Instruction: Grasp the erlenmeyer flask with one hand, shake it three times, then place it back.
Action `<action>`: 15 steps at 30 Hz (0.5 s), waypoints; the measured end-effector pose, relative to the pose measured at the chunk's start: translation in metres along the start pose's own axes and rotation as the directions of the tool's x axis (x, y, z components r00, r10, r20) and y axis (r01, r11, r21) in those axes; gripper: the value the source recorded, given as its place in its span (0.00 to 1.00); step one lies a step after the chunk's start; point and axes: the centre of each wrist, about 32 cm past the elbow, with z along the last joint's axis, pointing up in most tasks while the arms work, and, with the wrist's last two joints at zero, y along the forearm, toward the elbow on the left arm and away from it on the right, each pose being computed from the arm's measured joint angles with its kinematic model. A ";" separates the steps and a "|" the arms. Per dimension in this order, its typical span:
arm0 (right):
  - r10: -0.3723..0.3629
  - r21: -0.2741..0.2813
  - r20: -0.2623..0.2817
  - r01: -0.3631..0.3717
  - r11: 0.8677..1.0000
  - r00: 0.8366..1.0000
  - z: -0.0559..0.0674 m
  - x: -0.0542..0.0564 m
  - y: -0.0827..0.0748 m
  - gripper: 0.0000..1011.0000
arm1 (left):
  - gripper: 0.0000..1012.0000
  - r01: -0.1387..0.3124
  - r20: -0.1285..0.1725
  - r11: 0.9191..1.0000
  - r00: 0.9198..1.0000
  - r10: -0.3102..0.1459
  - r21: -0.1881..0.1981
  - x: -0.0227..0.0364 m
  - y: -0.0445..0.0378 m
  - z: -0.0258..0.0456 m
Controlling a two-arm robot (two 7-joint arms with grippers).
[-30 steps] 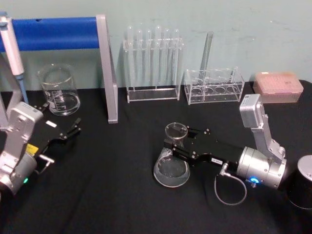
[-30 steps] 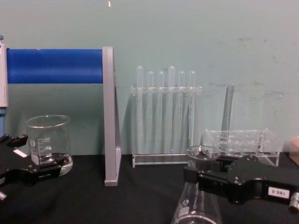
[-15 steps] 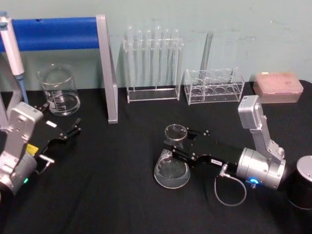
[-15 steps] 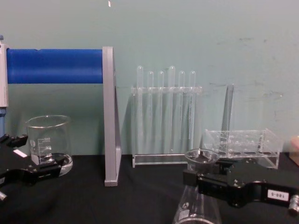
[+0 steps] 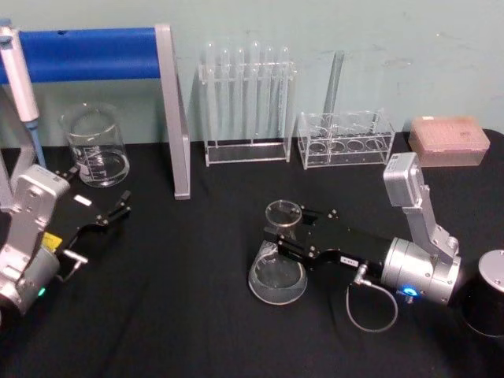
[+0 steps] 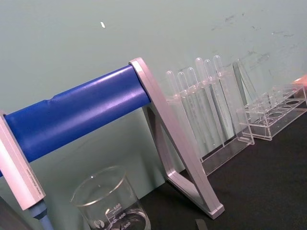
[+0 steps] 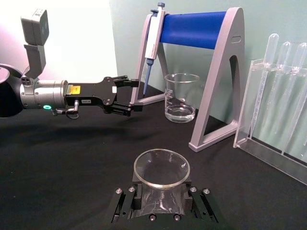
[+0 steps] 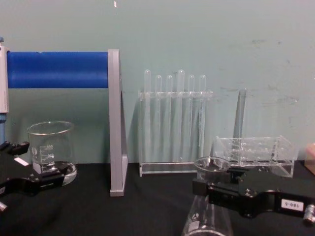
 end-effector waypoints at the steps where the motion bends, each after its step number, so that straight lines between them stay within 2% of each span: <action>1: 0.000 0.000 0.000 0.000 1.000 1.000 0.000 0.000 0.000 0.44 | 0.99 0.000 0.000 1.000 1.000 0.000 0.000 0.0000 0.0000 0.0000; 15: -0.002 -0.001 0.000 0.002 1.000 1.000 0.000 0.000 0.000 0.44 | 0.99 0.000 0.000 1.000 1.000 0.000 0.000 0.0000 0.0000 0.0000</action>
